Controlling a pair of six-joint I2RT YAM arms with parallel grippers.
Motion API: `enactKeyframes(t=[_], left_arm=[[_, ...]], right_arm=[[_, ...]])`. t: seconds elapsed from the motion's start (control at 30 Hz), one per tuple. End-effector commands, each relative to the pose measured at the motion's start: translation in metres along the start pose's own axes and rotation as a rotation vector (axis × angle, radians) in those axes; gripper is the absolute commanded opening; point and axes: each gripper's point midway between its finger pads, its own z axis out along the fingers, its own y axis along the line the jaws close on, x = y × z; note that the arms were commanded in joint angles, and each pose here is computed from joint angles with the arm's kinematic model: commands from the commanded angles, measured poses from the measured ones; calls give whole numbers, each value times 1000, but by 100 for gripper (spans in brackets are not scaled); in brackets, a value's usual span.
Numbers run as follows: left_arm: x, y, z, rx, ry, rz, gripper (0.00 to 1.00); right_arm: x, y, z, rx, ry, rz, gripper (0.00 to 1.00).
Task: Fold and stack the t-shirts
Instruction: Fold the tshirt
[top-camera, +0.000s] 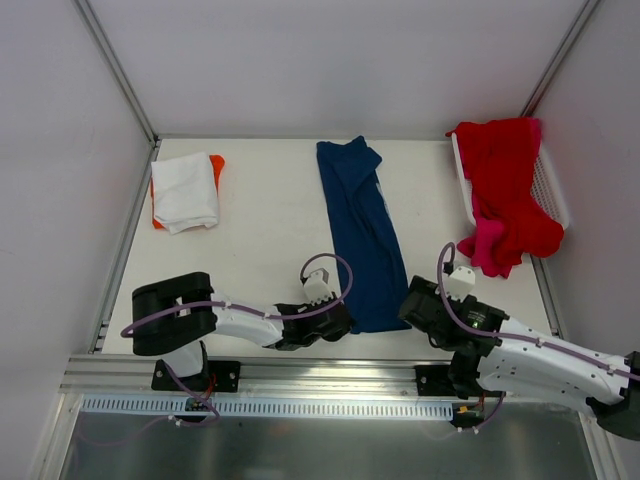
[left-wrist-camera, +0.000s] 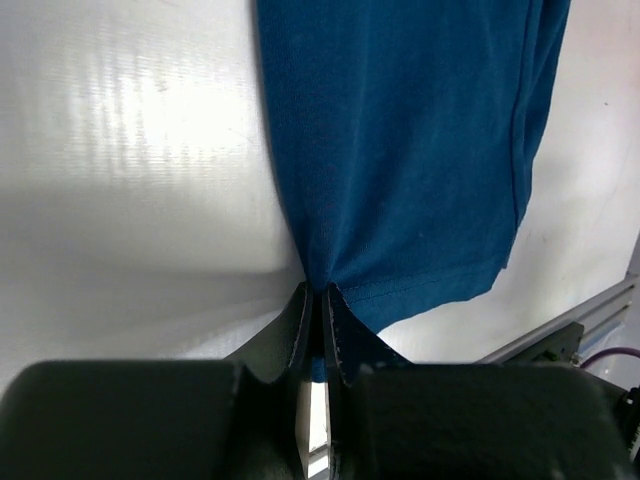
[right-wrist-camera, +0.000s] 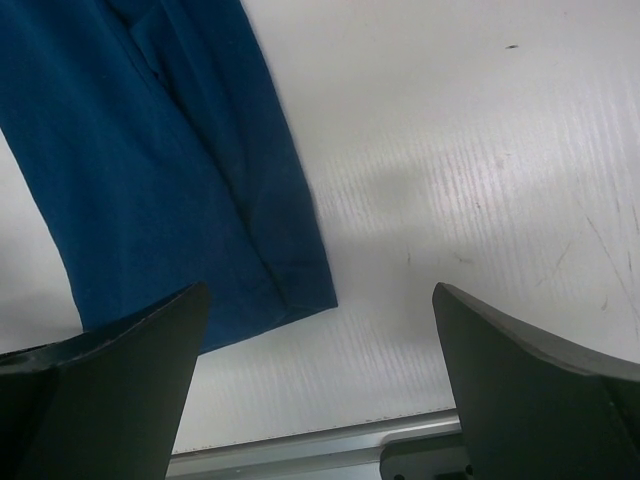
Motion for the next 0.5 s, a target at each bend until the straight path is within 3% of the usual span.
enactKeyframes(t=[0.0,0.2,0.47], left_arm=[[-14,18,-13,-64,-50,54,0],[-28,59,-31,-135,-109,27,0],[-37,82,-42,-176,-146,11,0]], right_arm=[[6,11,5,-14,17,8,99],[26,43,14,-86,92,2,100],[41,61,19,-111,137,-11,99]])
